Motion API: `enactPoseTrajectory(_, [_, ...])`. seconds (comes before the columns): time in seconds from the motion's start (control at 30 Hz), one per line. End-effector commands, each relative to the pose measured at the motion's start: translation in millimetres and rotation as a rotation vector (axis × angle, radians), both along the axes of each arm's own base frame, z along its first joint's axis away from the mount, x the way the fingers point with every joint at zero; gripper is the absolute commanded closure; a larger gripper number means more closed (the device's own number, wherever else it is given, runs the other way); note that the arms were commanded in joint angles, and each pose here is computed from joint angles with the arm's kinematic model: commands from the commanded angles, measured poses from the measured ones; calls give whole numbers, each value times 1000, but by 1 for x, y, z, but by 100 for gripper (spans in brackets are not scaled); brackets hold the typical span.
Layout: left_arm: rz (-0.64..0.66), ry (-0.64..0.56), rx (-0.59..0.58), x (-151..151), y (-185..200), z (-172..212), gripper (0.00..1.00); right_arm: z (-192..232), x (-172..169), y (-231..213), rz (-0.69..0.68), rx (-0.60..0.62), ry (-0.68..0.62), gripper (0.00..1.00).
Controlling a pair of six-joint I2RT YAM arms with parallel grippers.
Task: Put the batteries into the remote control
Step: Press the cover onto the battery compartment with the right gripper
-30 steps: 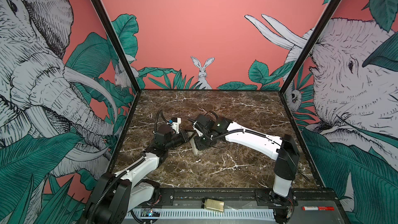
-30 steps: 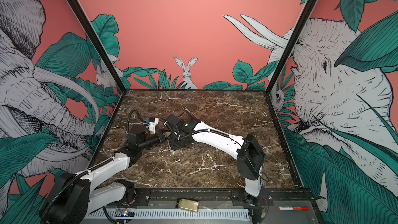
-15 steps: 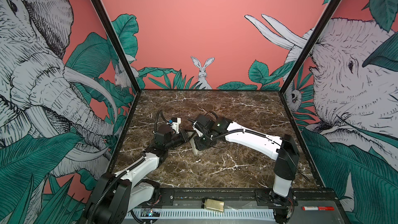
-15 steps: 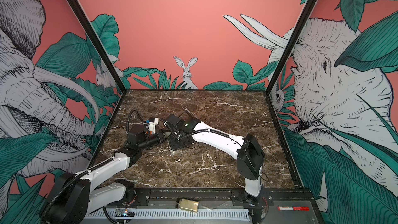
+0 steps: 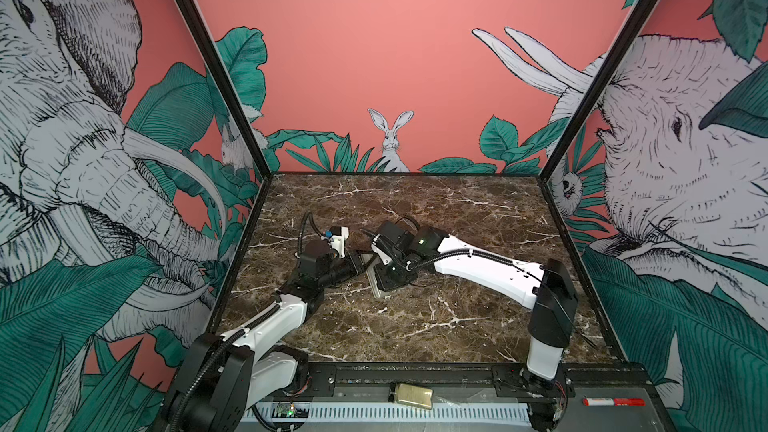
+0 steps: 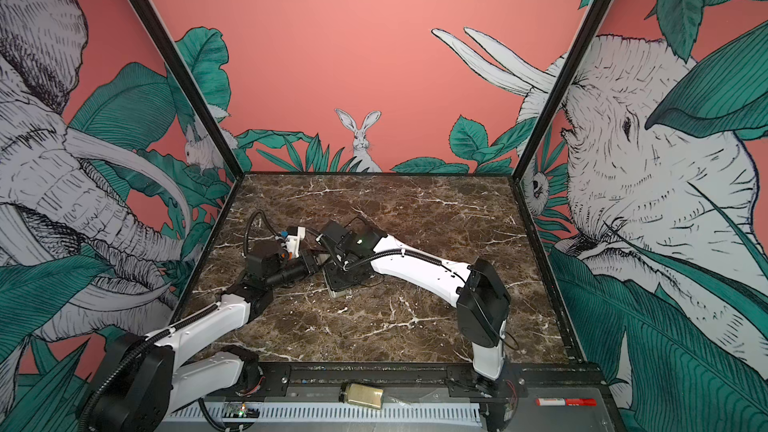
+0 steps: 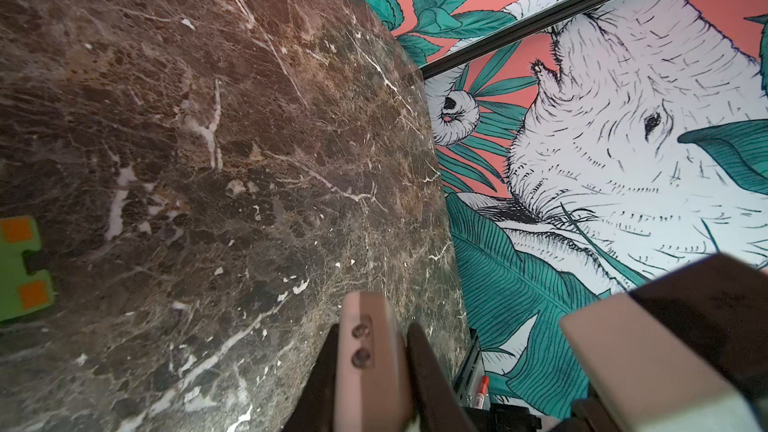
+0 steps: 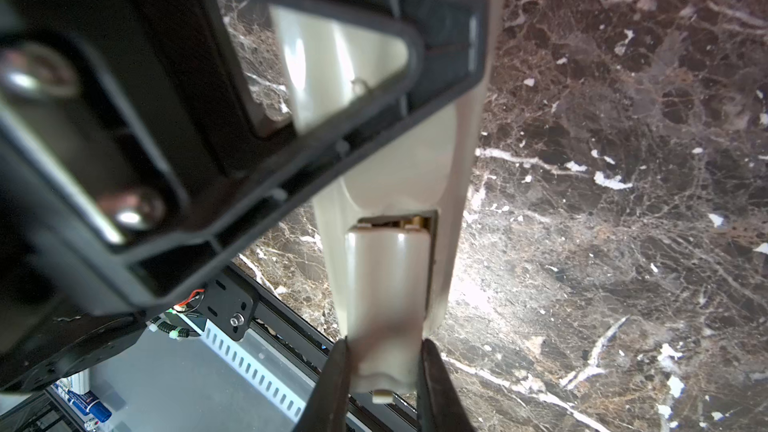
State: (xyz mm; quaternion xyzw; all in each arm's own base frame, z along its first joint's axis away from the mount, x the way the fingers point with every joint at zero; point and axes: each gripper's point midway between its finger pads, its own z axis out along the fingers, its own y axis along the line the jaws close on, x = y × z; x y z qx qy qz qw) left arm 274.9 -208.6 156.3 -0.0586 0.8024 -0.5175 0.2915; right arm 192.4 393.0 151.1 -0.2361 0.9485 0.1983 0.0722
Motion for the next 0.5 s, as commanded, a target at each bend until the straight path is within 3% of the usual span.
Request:
enactPoseTrajectory(0.0, [-31, -82, -58, 1, -5, 30, 100, 2, -3, -3, -6, 1, 0, 99])
enactPoseTrajectory(0.47, [-62, -90, -73, -3, -8, 35, 100, 8, 1, 1, -11, 44, -30, 100])
